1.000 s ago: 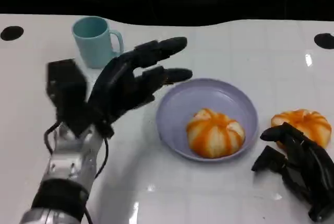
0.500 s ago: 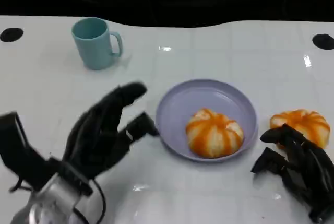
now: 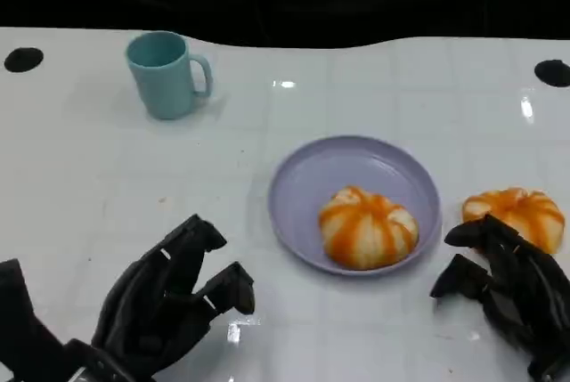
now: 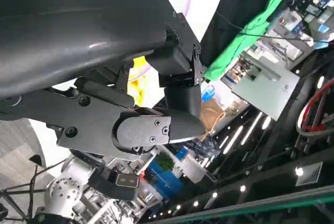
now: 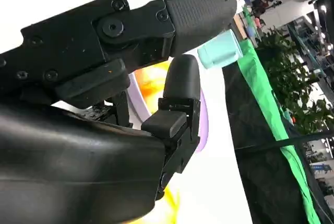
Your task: Grasp the bread from the table and place it into the plate.
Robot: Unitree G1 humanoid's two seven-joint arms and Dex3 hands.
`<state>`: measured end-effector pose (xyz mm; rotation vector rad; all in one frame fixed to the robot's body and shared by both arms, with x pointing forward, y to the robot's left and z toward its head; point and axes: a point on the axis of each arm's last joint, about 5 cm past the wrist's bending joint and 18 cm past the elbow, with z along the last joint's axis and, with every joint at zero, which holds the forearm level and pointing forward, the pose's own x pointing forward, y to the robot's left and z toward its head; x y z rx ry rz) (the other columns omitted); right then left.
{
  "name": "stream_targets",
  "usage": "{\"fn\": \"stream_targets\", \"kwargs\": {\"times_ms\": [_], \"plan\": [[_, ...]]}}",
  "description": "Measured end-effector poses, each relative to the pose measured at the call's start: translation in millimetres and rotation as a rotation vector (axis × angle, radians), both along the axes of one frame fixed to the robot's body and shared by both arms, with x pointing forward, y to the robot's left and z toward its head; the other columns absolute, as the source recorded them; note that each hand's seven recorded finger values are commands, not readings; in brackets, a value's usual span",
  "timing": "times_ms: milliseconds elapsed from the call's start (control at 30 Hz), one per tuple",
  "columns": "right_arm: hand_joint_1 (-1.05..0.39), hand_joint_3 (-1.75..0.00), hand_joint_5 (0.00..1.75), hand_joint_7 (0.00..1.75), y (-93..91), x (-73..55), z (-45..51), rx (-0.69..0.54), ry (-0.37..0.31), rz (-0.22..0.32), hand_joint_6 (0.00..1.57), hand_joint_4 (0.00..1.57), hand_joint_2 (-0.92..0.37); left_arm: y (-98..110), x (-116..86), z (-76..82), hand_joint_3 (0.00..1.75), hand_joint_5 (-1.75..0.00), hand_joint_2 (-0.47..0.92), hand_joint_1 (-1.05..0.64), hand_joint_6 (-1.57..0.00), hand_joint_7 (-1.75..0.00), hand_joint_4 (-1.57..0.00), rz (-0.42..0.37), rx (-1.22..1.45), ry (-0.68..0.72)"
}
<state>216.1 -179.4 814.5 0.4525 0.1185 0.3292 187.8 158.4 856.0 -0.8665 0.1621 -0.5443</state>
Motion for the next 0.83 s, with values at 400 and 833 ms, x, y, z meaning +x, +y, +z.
{"fn": "stream_targets", "kwargs": {"times_ms": [400, 833], "plan": [[-0.52, -0.23, 1.52, 1.20, -1.3, -2.6, 0.7, -0.002, 0.014, -0.006, 0.63, 0.67, -0.92, -2.6, -14.7, -4.0, 0.31, -1.75, 0.92, -0.51, -0.55, -1.64, -0.77, 0.043, 0.053, 0.063], [-0.52, -0.23, 1.52, 1.18, -1.5, -2.8, 1.2, -0.002, 0.015, -0.008, 0.62, 0.66, -0.92, -2.2, -15.1, -5.0, 0.27, -1.75, 0.92, -0.53, -0.53, -1.68, -0.78, 0.061, 0.079, 0.071]]}}
